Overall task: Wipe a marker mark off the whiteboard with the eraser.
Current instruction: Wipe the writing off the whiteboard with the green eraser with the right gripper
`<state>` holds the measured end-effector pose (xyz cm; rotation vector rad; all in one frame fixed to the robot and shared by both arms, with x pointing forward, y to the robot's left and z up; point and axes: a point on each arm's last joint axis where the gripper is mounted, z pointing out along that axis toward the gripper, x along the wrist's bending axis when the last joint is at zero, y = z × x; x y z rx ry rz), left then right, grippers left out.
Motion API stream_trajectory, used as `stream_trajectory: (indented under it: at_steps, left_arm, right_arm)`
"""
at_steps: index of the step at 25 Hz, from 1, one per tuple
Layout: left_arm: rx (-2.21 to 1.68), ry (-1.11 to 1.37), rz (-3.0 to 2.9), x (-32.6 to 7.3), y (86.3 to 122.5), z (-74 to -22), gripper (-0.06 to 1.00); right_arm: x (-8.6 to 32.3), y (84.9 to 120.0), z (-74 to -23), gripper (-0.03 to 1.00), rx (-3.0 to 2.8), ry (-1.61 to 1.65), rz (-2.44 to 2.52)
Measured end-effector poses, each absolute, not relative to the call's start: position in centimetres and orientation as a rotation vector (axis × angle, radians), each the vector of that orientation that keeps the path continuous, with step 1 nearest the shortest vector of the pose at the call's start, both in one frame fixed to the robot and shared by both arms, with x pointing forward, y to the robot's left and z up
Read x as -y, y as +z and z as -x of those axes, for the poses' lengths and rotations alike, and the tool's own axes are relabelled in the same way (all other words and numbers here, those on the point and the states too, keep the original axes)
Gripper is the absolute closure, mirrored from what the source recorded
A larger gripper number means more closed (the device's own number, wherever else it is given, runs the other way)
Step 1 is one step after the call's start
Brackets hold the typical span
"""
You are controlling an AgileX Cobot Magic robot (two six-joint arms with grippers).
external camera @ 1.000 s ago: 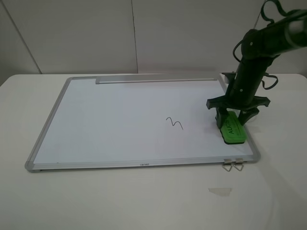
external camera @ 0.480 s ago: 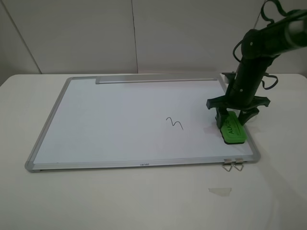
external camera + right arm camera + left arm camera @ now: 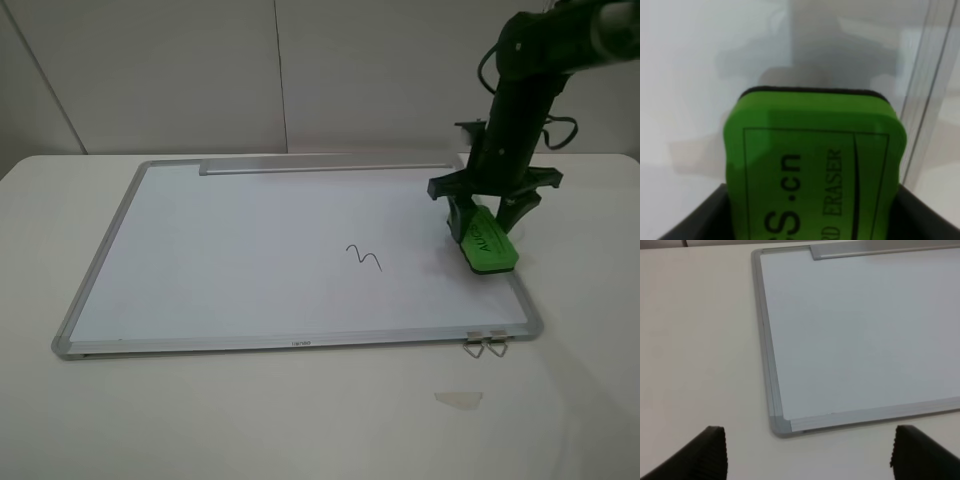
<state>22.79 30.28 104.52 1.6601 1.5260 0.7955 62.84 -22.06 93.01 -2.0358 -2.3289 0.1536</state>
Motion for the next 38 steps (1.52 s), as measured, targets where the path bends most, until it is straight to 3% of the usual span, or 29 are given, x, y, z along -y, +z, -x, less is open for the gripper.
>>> stream_trajectory:
  at_steps: [7, 18, 25, 38]
  left_arm:
    - [-1.526, 0.795, -1.660, -30.3, 104.5, -22.8, 0.26]
    - [-1.526, 0.795, -1.660, -30.3, 104.5, -22.8, 0.26]
    - [-1.526, 0.795, -1.660, -30.3, 104.5, -22.8, 0.26]
    - [-1.526, 0.795, -1.660, -30.3, 104.5, -22.8, 0.26]
  right_arm:
    - [14.7, 94.3, -61.7, 0.38, 2.570, 0.106, 1.830]
    - [4.5, 93.6, -57.7, 0.38, 2.875, -0.089, 1.480]
    - [4.4, 88.3, -57.9, 0.38, 2.917, 0.125, 1.358]
    - [4.2, 87.4, -58.1, 0.38, 2.929, 0.140, 1.267]
